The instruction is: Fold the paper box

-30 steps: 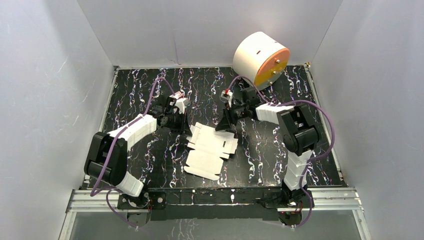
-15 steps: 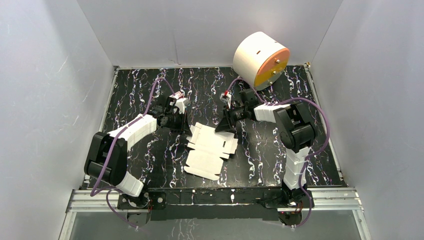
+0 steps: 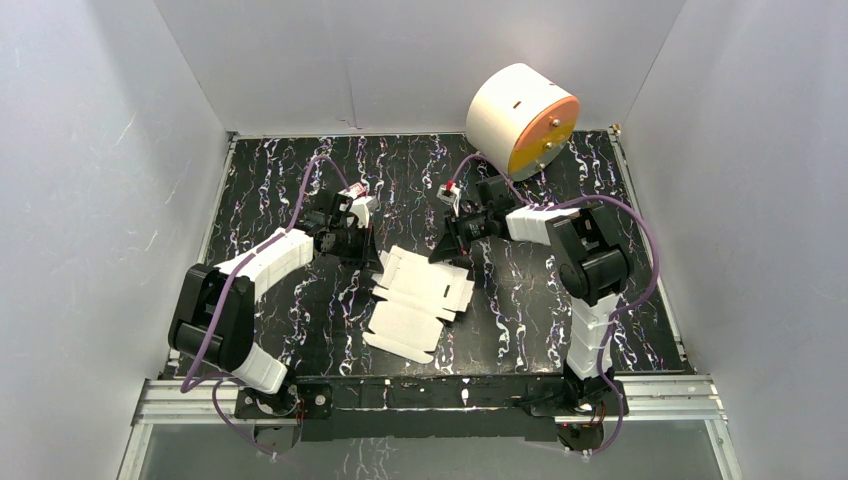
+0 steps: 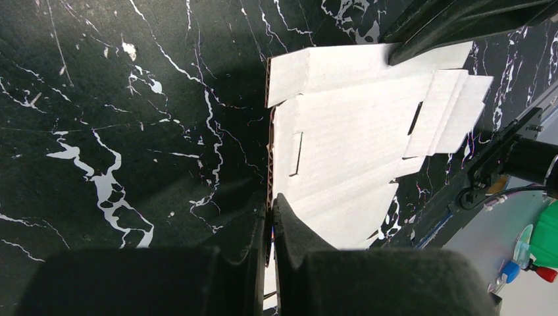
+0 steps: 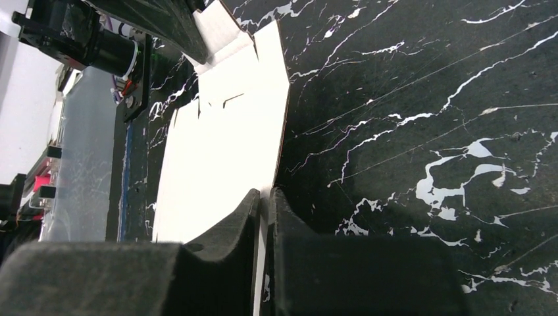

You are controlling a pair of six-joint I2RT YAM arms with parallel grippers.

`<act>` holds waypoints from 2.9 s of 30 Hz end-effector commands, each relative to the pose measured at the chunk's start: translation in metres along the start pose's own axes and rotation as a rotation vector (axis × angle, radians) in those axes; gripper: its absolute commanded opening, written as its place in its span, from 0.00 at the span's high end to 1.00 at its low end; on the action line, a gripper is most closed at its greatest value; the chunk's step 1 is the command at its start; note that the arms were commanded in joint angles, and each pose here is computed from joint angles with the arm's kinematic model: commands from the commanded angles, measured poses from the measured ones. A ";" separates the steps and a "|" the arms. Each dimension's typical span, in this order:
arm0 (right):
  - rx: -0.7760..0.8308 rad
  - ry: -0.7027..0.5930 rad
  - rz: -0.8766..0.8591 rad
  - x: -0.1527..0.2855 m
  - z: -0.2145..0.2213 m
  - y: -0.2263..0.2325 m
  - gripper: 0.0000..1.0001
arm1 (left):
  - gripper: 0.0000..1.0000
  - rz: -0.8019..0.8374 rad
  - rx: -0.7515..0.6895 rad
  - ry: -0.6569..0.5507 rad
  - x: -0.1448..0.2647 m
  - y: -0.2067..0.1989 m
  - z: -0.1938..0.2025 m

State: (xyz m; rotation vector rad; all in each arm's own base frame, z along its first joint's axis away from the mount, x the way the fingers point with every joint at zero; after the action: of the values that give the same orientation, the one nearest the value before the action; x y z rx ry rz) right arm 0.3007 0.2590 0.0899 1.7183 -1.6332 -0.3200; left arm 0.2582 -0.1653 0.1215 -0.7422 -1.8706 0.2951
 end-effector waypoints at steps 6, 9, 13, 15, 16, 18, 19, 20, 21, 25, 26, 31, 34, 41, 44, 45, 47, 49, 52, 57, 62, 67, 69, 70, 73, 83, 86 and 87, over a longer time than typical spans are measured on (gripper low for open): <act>0.118 0.030 0.057 -0.006 -0.017 0.014 1.00 | 1.00 0.002 0.028 -0.014 0.000 -0.003 -0.007; 0.155 0.043 0.124 -0.004 -0.021 0.018 1.00 | 0.97 -0.025 0.067 -0.026 0.001 -0.001 -0.009; 0.202 0.055 0.227 0.001 -0.025 0.021 1.00 | 0.88 -0.091 0.118 -0.069 0.008 0.005 -0.012; 0.234 0.063 0.277 0.003 -0.029 0.024 1.00 | 0.78 -0.129 0.141 -0.087 0.012 0.006 -0.013; 0.247 0.067 0.300 0.003 -0.031 0.025 1.00 | 0.73 -0.147 0.153 -0.100 0.015 0.007 -0.013; 0.273 0.078 0.351 0.003 -0.033 0.026 1.00 | 0.63 -0.194 0.179 -0.133 0.022 0.008 -0.014; 0.284 0.083 0.373 0.004 -0.034 0.026 1.00 | 0.59 -0.213 0.186 -0.159 0.028 0.007 -0.016; 0.295 0.087 0.394 0.004 -0.035 0.026 1.00 | 0.56 -0.236 0.194 -0.181 0.033 0.007 -0.017; 0.301 0.091 0.415 0.005 -0.036 0.026 1.00 | 0.54 -0.257 0.201 -0.208 0.040 0.006 -0.018; 0.323 0.108 0.456 0.005 -0.037 0.028 1.00 | 0.49 -0.326 0.226 -0.316 0.065 0.003 -0.020; 0.323 0.104 0.447 0.004 -0.037 0.028 1.00 | 0.48 -0.318 0.227 -0.334 0.069 0.000 -0.019; 0.249 0.082 0.435 -0.002 -0.027 0.023 1.00 | 0.51 -0.146 0.262 -0.279 0.058 -0.021 -0.007; 0.182 0.065 0.420 -0.005 -0.018 0.018 0.98 | 0.52 -0.073 0.279 -0.230 0.038 -0.031 0.006; 0.035 0.036 0.366 -0.005 0.005 0.001 0.93 | 0.53 -0.095 0.347 -0.157 0.016 -0.019 0.030; -0.031 0.021 0.320 -0.002 0.011 -0.003 0.88 | 0.53 -0.101 0.365 -0.134 0.009 -0.015 0.039; -0.050 0.015 0.302 -0.001 0.012 -0.003 0.87 | 0.53 -0.105 0.373 -0.121 0.006 -0.012 0.042; -0.076 0.008 0.265 0.001 0.014 -0.005 0.83 | 0.55 -0.112 0.385 -0.097 0.001 -0.009 0.046; -0.102 0.008 0.239 0.003 0.016 -0.007 0.79 | 0.57 -0.123 0.396 -0.081 -0.003 -0.005 0.050; -0.146 0.024 0.196 0.002 0.020 -0.010 0.73 | 0.59 -0.127 0.401 -0.069 -0.009 -0.002 0.054; -0.199 0.054 0.171 -0.002 0.025 -0.017 0.67 | 0.64 -0.132 0.413 -0.047 -0.017 0.004 0.061; -0.203 0.059 0.190 -0.001 0.027 -0.021 0.65 | 0.65 -0.149 0.416 -0.045 -0.018 0.007 0.063; -0.124 0.026 0.219 0.010 0.011 -0.008 0.61 | 0.55 -0.262 0.296 -0.136 0.008 0.005 0.033; -0.095 0.014 0.225 0.014 0.005 -0.002 0.59 | 0.53 -0.288 0.230 -0.155 0.016 0.006 0.021; -0.090 0.011 0.229 0.015 0.004 0.000 0.57 | 0.52 -0.285 0.204 -0.151 0.017 0.006 0.014; -0.081 0.005 0.236 0.018 0.003 0.005 0.54 | 0.49 -0.267 0.149 -0.104 0.016 0.009 -0.003; -0.046 -0.053 0.282 0.035 0.008 0.010 0.36 | 0.50 -0.166 0.103 0.068 -0.024 0.023 -0.023; -0.041 -0.057 0.279 0.037 0.007 0.010 0.34 | 0.53 -0.129 0.103 0.103 -0.034 0.024 -0.024; -0.037 -0.058 0.278 0.037 0.007 0.011 0.34 | 0.55 -0.111 0.101 0.108 -0.037 0.023 -0.026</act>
State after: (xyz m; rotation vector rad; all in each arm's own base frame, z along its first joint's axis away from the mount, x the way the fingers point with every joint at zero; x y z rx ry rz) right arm 0.2850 0.2210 0.0823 1.3627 -1.7846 -0.2904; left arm 0.2933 -0.1646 0.0797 -0.4540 -1.8047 0.2521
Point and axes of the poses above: each gripper's point midway between its finger pads, its own x axis back along the fingers, its own y axis along the line the jaws close on, z = x × y, the point moved 6 cm from there along x, back along the fingers
